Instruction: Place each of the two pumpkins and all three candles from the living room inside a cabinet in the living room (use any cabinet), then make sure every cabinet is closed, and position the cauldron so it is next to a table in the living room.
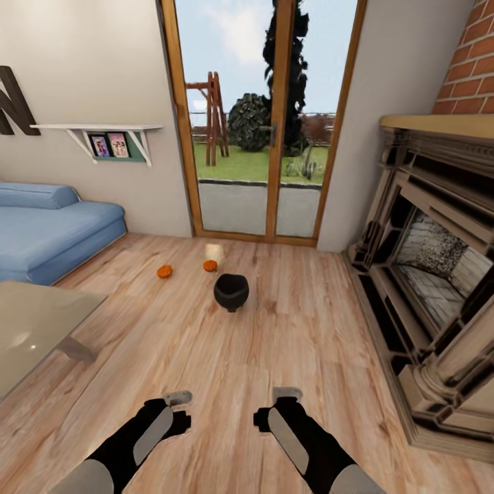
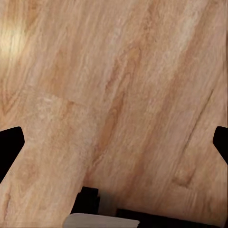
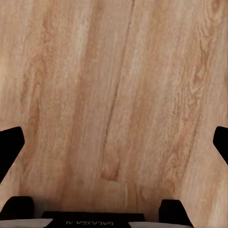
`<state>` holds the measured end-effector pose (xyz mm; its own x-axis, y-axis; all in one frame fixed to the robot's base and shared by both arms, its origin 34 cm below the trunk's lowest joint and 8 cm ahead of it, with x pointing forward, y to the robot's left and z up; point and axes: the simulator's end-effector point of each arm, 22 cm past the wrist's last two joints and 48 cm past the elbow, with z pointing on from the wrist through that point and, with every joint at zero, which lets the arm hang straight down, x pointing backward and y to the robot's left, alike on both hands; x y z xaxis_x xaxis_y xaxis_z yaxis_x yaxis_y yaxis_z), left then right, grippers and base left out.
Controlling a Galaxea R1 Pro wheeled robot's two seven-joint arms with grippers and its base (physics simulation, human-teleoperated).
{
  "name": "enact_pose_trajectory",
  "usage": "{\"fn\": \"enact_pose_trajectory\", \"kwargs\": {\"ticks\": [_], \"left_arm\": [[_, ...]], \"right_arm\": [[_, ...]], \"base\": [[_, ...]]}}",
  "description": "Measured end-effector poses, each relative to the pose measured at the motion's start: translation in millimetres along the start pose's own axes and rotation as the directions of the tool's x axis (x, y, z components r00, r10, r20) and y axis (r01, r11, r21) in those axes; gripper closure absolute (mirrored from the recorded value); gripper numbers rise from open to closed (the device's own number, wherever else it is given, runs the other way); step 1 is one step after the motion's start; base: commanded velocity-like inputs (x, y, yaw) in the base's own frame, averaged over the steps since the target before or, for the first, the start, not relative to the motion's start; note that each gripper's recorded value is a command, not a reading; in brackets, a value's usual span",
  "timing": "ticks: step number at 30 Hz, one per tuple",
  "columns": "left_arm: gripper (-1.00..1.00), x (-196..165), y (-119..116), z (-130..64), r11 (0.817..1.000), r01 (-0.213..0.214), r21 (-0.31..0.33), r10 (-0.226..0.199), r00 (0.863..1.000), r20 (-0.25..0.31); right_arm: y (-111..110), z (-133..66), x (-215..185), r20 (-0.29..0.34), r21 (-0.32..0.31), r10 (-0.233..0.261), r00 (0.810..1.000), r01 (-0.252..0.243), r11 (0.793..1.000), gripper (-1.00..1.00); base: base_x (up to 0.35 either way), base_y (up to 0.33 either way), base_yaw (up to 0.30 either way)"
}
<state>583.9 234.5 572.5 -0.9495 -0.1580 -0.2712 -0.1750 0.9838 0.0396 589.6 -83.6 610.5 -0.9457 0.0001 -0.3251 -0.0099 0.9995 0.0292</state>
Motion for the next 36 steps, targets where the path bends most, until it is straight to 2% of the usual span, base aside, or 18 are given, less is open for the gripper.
{"fn": "enact_pose_trajectory", "kwargs": {"ticks": [6,23,29,36], "left_arm": [[-1.0,-21,5,-5.9,1.0,0.016,-0.001,-0.016,1.0,0.013],[-1.0,-21,6,-5.6,1.0,0.016,-0.003,-0.016,1.0,0.011],[-1.0,-20,4,-5.6,1.0,0.016,0.0,-0.016,1.0,0.01],[-1.0,-19,2,-5.5,1.0,0.015,0.002,-0.015,1.0,0.008]], "right_arm": [[-1,-5.5,-6,-0.015,-0.011,0.013,1.0,-0.013,1.0,-1.0],[0,-6.2,-6,-0.015,-0.013,0.011,1.0,-0.011,1.0,-1.0],[-1,-6.2,-7,-0.006,-0.007,-0.004,1.0,0.004,1.0,-1.0],[0,-6.3,-10,0.003,-0.015,0.008,1.0,-0.008,1.0,-1.0]], "base": [[0.326,0.0,0.0],[0.33,0.0,0.0],[0.33,0.0,0.0],[0.33,0.0,0.0]]}}
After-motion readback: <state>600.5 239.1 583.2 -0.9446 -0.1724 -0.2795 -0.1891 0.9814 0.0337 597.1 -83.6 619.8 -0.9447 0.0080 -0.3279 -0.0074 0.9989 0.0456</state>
